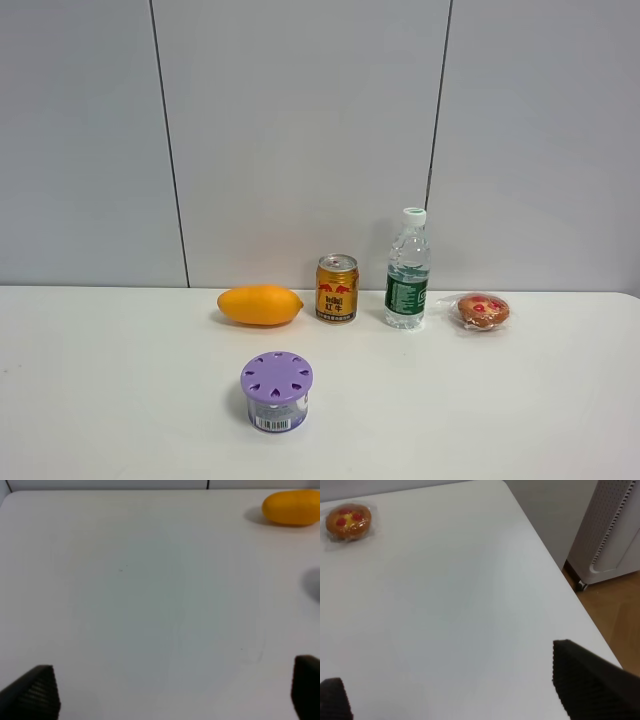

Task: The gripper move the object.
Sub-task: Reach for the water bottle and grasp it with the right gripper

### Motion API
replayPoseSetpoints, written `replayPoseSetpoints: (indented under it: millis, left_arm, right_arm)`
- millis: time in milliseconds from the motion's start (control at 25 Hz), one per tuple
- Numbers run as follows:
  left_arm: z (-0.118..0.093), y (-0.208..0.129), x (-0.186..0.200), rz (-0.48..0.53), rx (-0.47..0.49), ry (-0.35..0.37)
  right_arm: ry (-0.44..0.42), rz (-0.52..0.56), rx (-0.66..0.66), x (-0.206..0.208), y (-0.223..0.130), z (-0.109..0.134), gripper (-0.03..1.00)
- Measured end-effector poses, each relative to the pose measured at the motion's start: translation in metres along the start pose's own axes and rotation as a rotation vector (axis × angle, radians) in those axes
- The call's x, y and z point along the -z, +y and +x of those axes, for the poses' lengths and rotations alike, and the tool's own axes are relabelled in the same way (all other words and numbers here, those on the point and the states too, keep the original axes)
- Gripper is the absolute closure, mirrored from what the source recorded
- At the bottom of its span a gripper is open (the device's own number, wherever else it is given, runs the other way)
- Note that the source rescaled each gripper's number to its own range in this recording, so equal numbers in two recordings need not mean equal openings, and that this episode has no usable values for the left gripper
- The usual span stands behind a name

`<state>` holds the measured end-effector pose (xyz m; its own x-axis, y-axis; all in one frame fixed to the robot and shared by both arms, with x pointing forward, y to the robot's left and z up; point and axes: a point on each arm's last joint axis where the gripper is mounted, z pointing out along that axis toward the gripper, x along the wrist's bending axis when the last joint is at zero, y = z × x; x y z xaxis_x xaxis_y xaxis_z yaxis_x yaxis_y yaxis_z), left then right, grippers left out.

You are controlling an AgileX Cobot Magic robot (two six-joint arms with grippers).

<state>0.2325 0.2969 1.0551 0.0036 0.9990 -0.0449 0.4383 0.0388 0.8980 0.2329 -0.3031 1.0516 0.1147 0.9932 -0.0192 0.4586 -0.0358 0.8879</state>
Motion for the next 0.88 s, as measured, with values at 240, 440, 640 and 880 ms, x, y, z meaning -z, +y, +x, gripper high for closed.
replayPoseSetpoints:
  millis: [240,440,640,880]
  left_arm:
    - [0.0,0.0,0.0,0.0,-0.006,0.0]
    - [0.0,0.0,0.0,0.0,-0.006,0.0]
    - [0.0,0.0,0.0,0.0,0.0,0.0]
    - [0.0,0.0,0.0,0.0,0.0,0.0]
  right_arm:
    - [0.0,0.0,0.0,0.0,0.0,0.0,0.4]
    - [0.0,0.0,0.0,0.0,0.0,0.0,0.4]
    - [0.0,0.0,0.0,0.0,0.0,0.0,0.4]
    - [0.095,-0.002,0.092,0.0006,0.0022,0.0086,0.4]
